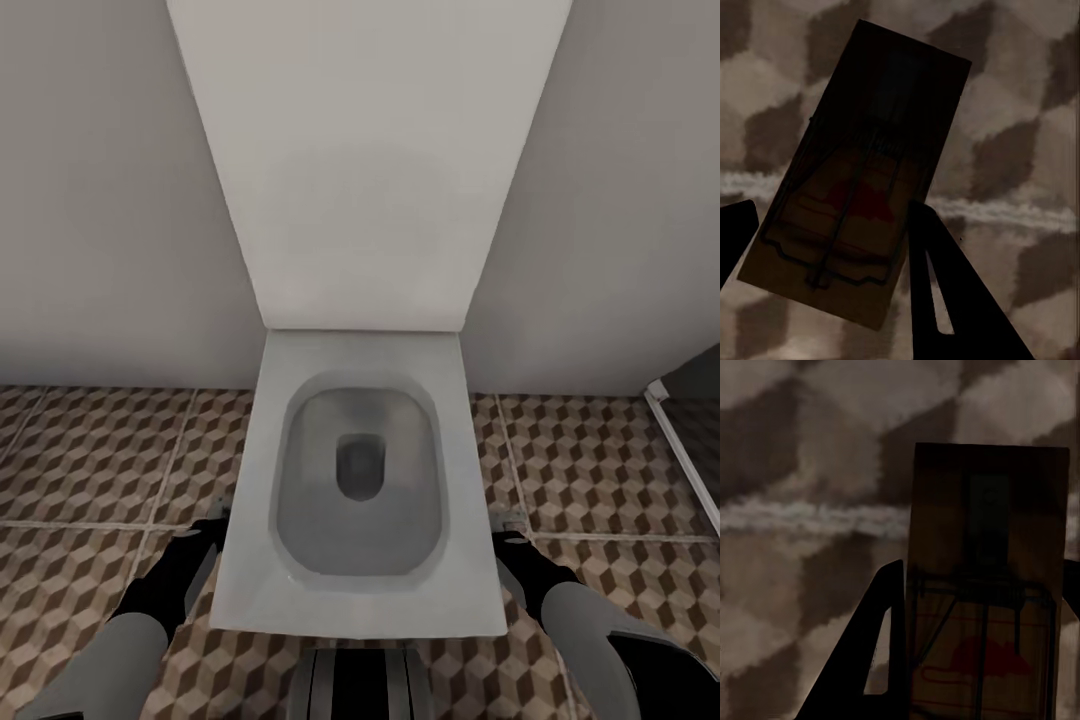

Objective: Take the four mousetraps from the cabinet in the bathroom and place them on the bathroom floor. Make sure all four end up on the same floor surface, and ensure that at least two of them are either under or directly next to the same bathroom sink.

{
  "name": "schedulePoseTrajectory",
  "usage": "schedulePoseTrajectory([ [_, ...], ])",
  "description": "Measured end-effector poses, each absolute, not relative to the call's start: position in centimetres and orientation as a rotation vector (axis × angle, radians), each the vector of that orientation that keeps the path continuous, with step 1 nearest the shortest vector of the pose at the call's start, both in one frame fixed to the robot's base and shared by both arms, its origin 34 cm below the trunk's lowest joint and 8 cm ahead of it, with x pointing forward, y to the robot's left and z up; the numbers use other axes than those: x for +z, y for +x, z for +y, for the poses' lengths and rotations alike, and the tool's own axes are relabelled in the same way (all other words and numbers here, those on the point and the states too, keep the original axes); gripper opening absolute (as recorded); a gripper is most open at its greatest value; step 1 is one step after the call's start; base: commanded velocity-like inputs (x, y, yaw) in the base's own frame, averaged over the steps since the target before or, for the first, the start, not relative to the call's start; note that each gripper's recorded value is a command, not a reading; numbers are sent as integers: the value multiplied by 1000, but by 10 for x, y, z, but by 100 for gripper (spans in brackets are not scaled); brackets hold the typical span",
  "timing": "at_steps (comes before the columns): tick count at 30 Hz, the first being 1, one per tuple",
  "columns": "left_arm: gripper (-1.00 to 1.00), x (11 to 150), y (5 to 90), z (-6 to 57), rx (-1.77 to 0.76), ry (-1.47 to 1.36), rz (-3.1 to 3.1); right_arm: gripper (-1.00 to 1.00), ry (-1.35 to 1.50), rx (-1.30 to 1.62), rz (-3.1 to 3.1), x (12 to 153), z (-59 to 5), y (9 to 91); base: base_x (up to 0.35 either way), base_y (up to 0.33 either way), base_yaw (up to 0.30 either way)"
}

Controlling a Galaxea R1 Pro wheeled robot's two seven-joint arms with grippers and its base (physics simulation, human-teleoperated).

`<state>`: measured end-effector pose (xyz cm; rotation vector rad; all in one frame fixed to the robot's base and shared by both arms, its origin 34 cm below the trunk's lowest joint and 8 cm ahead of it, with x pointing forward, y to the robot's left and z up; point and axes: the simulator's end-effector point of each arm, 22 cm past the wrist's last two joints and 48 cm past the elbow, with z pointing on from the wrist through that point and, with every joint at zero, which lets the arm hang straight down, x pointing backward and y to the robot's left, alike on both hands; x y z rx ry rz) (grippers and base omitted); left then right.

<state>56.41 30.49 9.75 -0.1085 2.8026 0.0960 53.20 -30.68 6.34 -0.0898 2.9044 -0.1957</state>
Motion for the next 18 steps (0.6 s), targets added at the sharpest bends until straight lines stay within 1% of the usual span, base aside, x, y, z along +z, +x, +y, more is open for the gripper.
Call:
schedulePoseTrajectory([
  [6, -100, 98, 565, 305, 95, -108, 2800, -100, -90, -195, 2904, 63, -307, 532, 53, 0, 0],
  [18, -100, 98, 565, 305, 95, -108, 2802, -100, -90, -195, 2904, 63, -307, 532, 4, 0, 0],
])
